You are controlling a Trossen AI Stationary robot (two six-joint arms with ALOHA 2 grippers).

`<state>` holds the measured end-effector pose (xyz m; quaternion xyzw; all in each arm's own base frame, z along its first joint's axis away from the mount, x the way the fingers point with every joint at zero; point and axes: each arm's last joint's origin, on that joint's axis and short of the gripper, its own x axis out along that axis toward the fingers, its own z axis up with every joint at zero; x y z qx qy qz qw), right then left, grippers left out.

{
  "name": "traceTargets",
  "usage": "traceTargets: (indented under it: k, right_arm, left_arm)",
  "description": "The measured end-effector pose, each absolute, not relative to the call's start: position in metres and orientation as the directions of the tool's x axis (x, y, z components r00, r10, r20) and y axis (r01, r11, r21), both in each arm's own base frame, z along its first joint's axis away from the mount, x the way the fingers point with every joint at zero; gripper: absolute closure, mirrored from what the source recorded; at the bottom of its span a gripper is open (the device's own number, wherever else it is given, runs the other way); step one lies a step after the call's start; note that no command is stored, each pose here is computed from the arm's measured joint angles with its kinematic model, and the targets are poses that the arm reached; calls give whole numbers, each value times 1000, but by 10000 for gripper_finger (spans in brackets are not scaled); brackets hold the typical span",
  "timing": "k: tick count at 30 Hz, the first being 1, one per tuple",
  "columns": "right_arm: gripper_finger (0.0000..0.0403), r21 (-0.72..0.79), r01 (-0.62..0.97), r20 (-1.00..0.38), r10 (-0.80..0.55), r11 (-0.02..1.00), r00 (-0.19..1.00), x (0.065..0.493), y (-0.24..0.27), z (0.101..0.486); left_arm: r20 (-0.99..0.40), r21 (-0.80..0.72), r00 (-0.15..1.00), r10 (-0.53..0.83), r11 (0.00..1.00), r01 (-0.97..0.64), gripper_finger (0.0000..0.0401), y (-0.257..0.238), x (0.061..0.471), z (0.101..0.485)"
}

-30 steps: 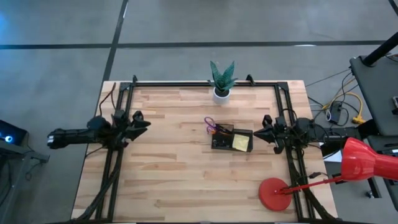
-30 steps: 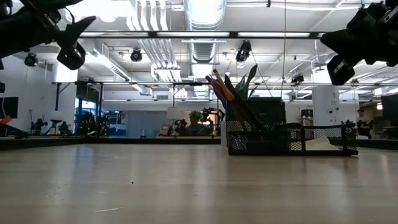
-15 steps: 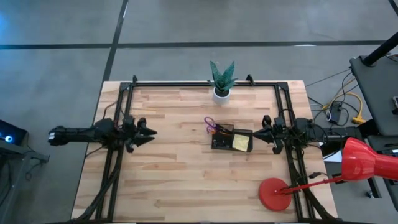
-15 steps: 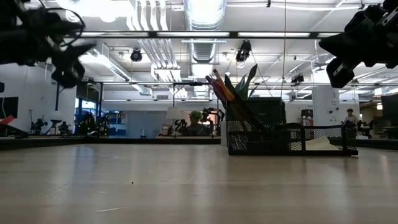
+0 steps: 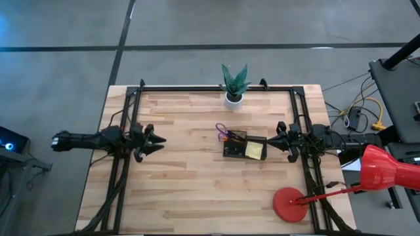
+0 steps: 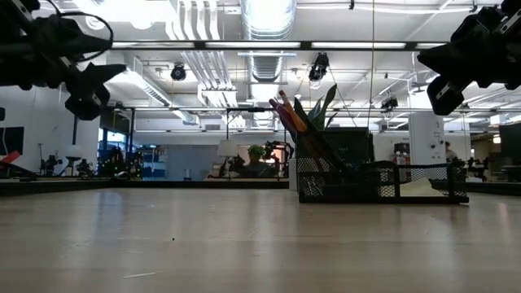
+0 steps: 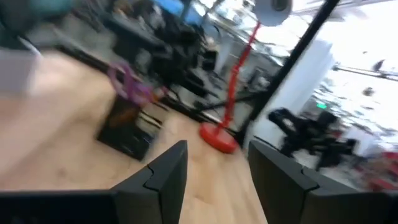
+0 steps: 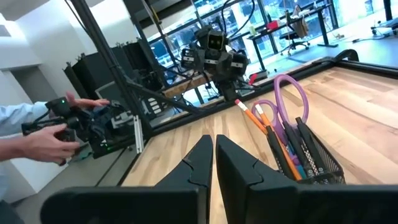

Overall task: Pick and place office supplies into organizer
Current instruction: Return to Home Position

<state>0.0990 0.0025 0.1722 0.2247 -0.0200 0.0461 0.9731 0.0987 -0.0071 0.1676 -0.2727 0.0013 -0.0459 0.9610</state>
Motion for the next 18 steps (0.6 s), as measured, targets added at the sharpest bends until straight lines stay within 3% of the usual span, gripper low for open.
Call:
traceTargets:
  k: [2, 5, 8, 18]
  right_arm:
    - [390, 435, -99, 60, 80, 895, 995, 99, 3, 172]
    - [390, 435, -98, 60, 80, 895, 995, 99, 2, 172]
    - [390, 435, -98, 60, 80, 895, 995, 99, 2, 172]
    - [390, 435, -98, 59, 80, 895, 995, 99, 2, 172]
  left_arm:
    - [31, -441, 999, -38, 896, 48, 246, -6, 99, 168]
    - [3, -67, 1000, -25, 997, 26, 246, -5, 99, 166]
    - [8, 215, 1000, 17, 976, -19, 246, -4, 99, 166]
    - [25, 113, 993, 112, 987, -114, 246, -4, 99, 168]
